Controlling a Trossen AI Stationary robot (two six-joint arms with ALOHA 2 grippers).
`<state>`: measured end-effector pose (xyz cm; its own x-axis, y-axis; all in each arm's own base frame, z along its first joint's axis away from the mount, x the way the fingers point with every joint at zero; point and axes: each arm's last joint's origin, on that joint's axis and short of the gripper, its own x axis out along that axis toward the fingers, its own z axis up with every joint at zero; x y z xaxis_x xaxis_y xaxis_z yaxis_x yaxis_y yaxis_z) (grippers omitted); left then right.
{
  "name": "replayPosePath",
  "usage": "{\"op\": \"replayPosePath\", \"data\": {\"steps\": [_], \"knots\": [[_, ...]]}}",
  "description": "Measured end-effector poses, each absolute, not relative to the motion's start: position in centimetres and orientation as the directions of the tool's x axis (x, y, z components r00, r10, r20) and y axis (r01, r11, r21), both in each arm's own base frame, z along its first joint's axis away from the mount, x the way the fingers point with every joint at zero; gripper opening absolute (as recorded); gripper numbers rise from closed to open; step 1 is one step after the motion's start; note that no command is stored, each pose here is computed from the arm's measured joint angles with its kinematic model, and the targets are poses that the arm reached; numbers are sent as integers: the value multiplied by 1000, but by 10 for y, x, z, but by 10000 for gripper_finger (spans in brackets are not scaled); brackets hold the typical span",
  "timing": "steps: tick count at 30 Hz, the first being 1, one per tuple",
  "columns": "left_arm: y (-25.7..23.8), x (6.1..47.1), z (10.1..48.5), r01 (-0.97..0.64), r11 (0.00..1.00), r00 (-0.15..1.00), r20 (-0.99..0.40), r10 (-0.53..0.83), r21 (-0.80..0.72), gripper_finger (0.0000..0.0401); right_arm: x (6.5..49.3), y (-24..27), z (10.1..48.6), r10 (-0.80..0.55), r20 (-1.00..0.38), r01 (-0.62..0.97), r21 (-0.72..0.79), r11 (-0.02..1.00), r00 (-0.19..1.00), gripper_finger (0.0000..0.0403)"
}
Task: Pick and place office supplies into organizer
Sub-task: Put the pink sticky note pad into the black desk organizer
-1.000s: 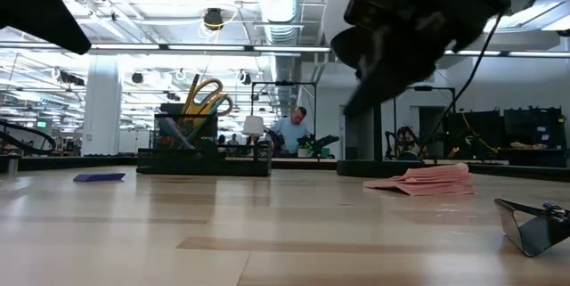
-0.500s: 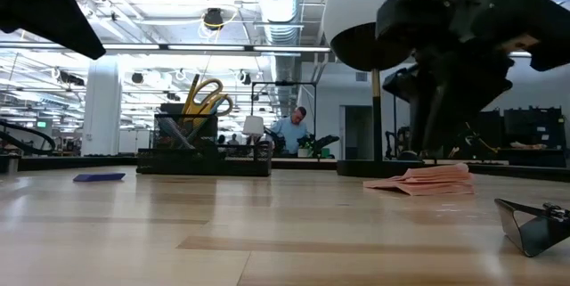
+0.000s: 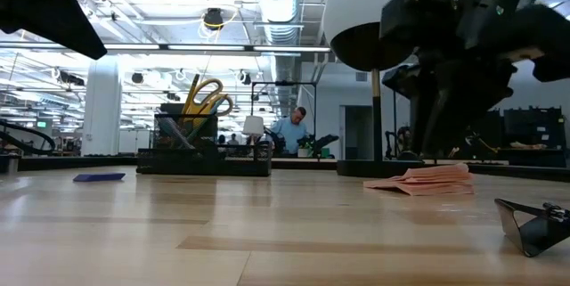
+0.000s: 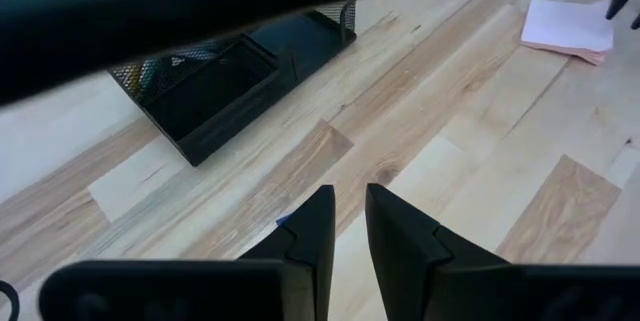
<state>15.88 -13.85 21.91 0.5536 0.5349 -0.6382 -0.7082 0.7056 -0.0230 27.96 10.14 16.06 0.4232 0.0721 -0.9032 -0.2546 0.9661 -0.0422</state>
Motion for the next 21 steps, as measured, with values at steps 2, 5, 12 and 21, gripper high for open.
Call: {"op": "replayPosePath", "data": {"steps": [2, 5, 12, 21], "knots": [[-139, 159, 219, -708, 706, 554, -638, 534, -24, 55, 281, 106, 162, 89, -887, -265, -39, 963, 454, 87], [-139, 159, 219, -708, 706, 555, -638, 533, -27, 55, 282, 110, 163, 93, -875, -274, -46, 961, 474, 87], [-142, 162, 215, -692, 722, 556, -639, 532, -2, 55, 282, 104, 162, 41, -882, -240, -83, 967, 470, 87], [-149, 169, 200, -698, 715, 533, -638, 556, 40, 55, 275, 101, 149, 42, -880, -193, -57, 980, 474, 87]]}}
